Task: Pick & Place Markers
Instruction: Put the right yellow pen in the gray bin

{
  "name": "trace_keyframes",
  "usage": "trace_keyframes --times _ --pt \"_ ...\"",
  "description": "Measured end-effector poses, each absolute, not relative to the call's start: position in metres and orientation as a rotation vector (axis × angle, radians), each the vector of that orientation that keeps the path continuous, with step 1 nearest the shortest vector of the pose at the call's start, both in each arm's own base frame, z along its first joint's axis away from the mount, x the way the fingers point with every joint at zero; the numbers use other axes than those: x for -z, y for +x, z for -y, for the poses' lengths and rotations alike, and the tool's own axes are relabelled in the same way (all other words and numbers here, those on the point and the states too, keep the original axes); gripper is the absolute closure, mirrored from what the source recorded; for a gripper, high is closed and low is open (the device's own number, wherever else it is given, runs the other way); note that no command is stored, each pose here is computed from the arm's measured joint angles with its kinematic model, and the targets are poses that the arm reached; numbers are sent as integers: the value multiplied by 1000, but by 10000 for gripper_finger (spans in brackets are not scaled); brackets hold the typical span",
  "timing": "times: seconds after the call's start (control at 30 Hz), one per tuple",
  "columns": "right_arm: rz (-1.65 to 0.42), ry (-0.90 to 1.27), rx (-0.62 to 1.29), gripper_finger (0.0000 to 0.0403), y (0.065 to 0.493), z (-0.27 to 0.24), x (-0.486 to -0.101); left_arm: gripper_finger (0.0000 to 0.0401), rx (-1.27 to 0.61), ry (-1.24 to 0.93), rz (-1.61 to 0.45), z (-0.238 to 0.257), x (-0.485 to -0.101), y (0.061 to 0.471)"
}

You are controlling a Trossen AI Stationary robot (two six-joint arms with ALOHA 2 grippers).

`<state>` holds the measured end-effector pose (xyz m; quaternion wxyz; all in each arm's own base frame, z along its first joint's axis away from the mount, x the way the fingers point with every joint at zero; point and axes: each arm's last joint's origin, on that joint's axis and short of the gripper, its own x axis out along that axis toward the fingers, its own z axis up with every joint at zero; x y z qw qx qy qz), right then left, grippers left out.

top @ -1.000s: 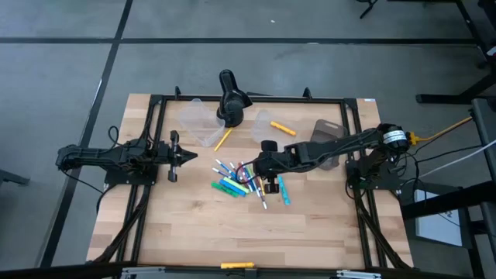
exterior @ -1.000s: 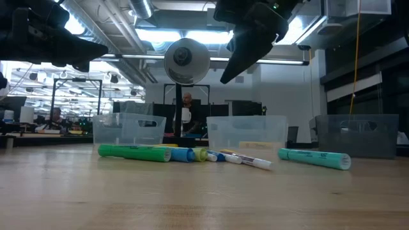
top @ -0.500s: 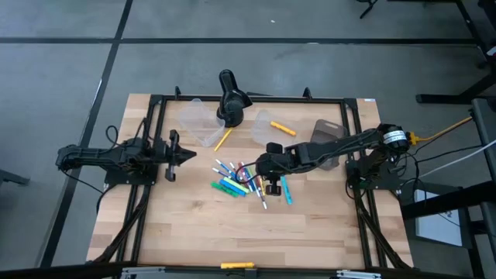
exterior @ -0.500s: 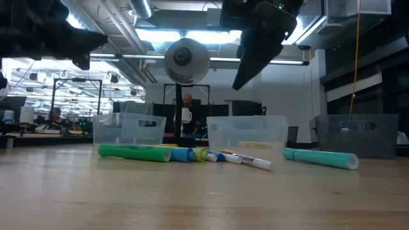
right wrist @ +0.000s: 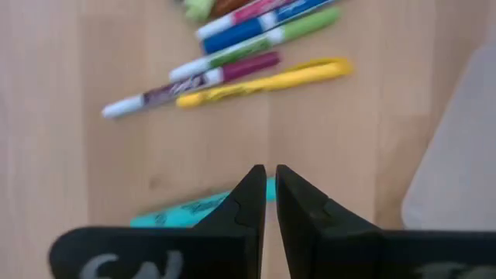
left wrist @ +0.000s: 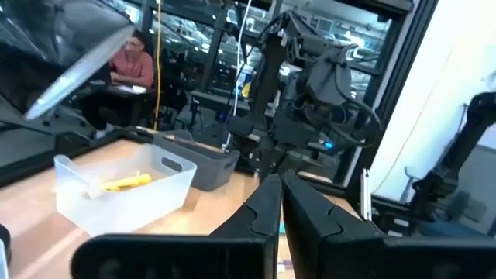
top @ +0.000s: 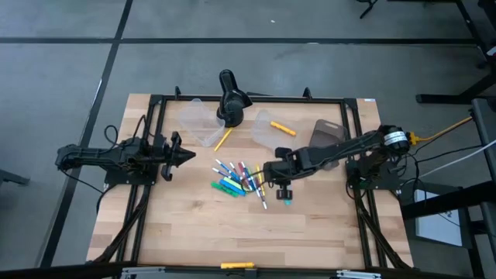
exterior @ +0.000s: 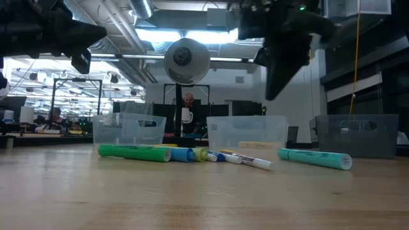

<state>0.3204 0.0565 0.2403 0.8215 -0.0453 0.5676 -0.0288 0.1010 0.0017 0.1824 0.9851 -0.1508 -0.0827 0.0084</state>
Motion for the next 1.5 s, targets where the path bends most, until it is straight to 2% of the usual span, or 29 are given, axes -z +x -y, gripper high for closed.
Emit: trace_keyframes --times 0.13,0.3,0.57,0.73,0.97,1.17,1.37,1.5 --pt "-1240 -158 10 370 315 -67 -239 379 -19 -298 157 -2 -182 105" --pt "-1279 -169 23 370 310 -72 -238 349 -34 -295 73 -1 -188 116" --pt "-1319 -220 137 370 302 -67 -226 291 -55 -184 -173 6 -199 157" --pt "-1333 -178 174 370 298 -66 -218 277 -102 -114 -314 7 -192 186" --pt "-1319 -157 216 370 298 -66 -218 280 -355 18 -513 0 -165 206" --pt "-1310 -174 232 370 299 -65 -218 282 -493 -14 -660 -16 -144 210" --pt "-1309 -176 232 370 299 -65 -218 283 -761 -4 -699 -39 -138 203" --pt "-1300 -174 230 370 300 -65 -218 283 -875 8 -729 -52 -138 196"
